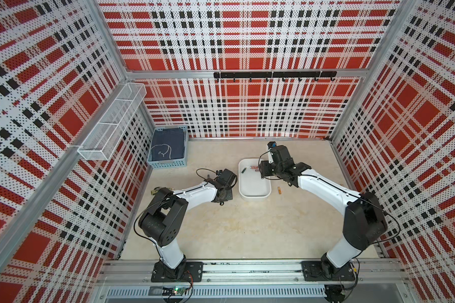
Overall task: Take the batteries out of the storage box
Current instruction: Place the battery at the center of the board.
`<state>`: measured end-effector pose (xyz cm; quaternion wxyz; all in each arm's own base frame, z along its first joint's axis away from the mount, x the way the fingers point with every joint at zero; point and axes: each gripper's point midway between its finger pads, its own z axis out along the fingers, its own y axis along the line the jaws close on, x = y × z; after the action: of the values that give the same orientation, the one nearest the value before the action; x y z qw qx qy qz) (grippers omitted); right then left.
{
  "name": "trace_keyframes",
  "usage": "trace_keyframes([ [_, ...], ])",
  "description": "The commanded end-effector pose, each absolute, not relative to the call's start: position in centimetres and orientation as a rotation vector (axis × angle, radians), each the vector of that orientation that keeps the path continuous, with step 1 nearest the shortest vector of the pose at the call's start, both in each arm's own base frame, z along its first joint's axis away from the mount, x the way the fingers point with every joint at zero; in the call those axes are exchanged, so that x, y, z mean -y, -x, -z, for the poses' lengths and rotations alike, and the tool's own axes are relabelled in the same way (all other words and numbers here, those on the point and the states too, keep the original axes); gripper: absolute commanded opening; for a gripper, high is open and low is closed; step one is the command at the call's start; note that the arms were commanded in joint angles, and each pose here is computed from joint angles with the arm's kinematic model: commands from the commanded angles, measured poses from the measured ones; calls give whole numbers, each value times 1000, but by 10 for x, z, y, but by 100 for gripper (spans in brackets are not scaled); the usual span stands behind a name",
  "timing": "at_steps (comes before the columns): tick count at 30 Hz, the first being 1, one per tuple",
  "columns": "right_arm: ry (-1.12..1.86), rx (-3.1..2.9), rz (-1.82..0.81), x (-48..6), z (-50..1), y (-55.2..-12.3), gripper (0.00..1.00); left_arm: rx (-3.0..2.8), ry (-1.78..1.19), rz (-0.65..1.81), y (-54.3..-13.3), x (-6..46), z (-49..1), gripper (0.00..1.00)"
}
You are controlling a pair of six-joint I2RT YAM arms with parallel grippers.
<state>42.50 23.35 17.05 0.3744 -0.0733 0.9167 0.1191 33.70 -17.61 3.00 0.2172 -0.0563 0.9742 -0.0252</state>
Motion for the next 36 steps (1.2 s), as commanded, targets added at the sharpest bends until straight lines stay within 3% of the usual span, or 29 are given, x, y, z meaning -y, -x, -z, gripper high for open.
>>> trace_keyframes([
  [1,165,-2515,-113,-217,-138,-419,51,-2675,135,83,-346,186,-27,0],
  [10,161,-2596,7,-226,-104,-444,48,-2686,117,52,-347,190,-16,1],
  [18,176,-2633,48,-238,-83,-455,47,-2682,114,24,-349,186,-17,25],
  [23,169,-2666,104,-243,-71,-457,47,-2662,107,24,-353,188,-26,31],
  [36,11,-2664,291,-242,-35,-466,48,-2585,120,35,-361,184,-65,36],
])
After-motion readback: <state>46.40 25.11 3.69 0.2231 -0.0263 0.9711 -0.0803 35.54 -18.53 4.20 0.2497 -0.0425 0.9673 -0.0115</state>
